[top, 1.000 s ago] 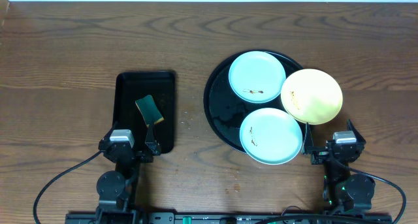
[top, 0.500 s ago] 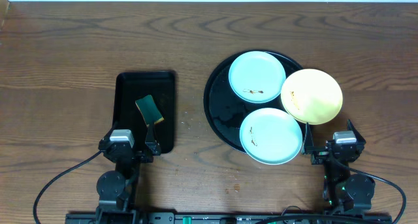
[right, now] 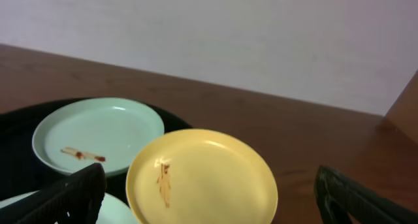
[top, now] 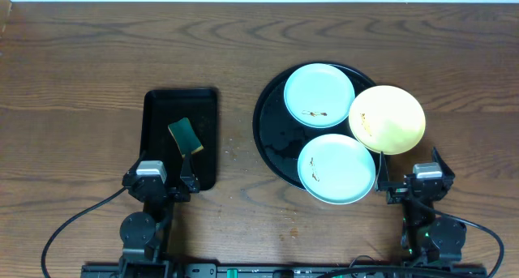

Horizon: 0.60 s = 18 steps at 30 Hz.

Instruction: Clean dirty plates on tray and stack at the side

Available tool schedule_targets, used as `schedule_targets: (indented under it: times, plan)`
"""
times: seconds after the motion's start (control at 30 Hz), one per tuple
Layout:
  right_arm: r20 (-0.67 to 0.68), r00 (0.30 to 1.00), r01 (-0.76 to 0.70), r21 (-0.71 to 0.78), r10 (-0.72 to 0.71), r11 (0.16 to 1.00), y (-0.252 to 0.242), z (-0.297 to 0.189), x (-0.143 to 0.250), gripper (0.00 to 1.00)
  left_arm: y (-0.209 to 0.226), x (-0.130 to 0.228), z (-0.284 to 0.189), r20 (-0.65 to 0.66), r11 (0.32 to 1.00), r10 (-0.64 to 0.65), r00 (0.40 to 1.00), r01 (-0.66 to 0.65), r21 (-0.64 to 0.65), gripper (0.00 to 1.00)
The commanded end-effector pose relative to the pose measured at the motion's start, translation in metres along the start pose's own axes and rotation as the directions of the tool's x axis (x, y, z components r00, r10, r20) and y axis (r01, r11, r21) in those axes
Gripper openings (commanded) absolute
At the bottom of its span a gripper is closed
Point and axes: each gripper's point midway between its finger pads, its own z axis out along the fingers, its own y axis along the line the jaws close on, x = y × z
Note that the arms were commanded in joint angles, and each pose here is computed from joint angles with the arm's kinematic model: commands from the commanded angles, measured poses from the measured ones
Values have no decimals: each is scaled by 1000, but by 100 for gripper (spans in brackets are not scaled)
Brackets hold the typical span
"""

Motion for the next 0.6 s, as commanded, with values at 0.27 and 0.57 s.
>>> schedule_targets:
  times: [0.27, 0.57]
  plan:
    - [42, 969, -237, -133, 244, 962, 17, -7, -32, 99, 3, 16, 0, -51, 1000, 11, 999, -12, -11, 93]
    - [-77, 966, -253, -117, 245, 960, 6, -35, -127, 99, 3, 16, 0, -51, 1000, 11, 999, -12, -11, 93]
